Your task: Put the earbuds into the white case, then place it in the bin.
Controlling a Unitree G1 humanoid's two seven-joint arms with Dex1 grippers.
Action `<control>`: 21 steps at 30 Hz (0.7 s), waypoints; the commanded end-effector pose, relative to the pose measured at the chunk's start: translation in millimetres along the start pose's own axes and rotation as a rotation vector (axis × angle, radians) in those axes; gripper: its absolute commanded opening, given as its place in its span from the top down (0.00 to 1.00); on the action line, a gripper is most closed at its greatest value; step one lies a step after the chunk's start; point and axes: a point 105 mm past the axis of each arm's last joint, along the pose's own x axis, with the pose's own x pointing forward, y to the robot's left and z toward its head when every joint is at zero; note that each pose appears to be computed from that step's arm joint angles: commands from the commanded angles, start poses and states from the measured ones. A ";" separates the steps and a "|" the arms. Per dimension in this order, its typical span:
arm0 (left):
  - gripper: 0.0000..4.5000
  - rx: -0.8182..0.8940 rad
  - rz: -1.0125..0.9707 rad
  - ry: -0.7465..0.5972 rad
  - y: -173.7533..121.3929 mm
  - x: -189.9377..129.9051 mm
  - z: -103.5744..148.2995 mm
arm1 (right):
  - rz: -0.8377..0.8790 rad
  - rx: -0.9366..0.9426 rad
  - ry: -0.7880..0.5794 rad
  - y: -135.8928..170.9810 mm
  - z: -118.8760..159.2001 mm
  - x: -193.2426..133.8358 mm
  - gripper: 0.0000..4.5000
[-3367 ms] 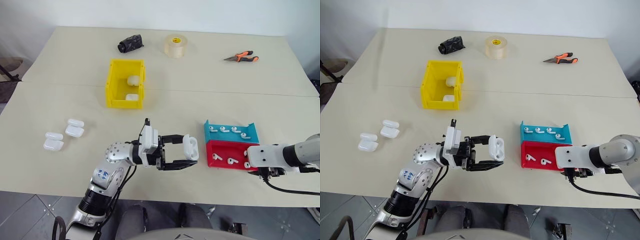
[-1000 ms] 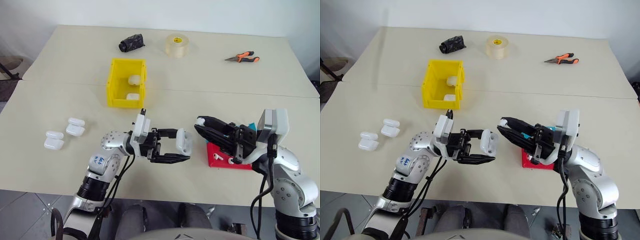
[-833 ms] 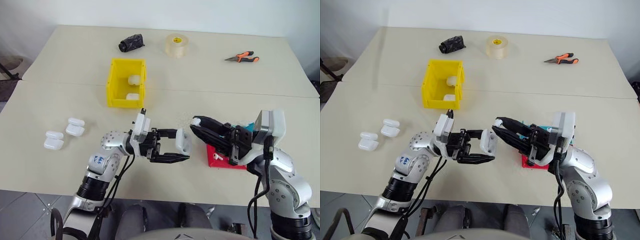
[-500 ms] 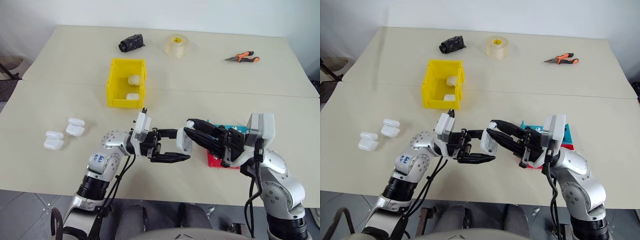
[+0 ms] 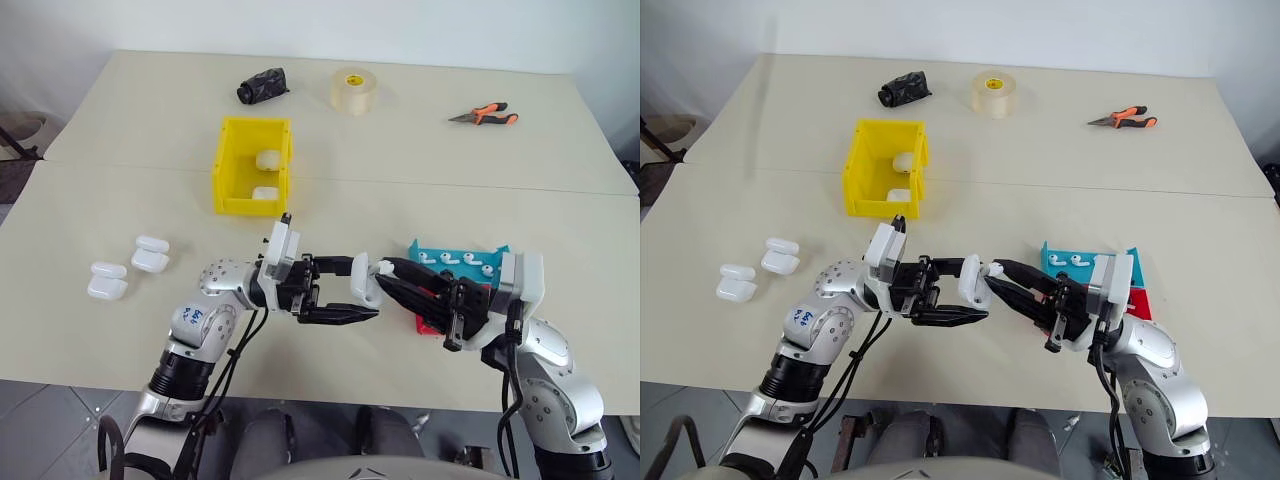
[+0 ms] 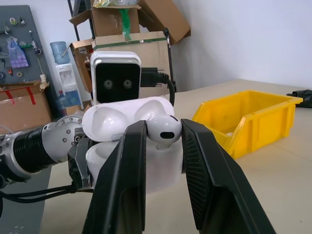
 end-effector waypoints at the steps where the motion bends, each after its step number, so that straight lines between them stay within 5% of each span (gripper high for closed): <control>1: 0.37 0.057 -0.036 -0.038 -4.1 6.9 14.1 | 0.010 -0.016 0.038 -0.2 -5.2 -3.9 0.76; 10: 0.37 0.074 -0.065 0.006 -5.2 8.4 9.1 | 0.050 0.016 0.040 -3.4 -0.9 3.9 0.76; 14: 0.37 0.084 -0.065 0.039 -4.7 8.4 4.6 | 0.082 0.030 0.049 -0.8 4.1 6.5 0.56; 21: 0.37 0.088 -0.061 0.031 -3.6 9.2 3.9 | 0.074 0.015 0.068 -3.7 7.7 2.8 0.03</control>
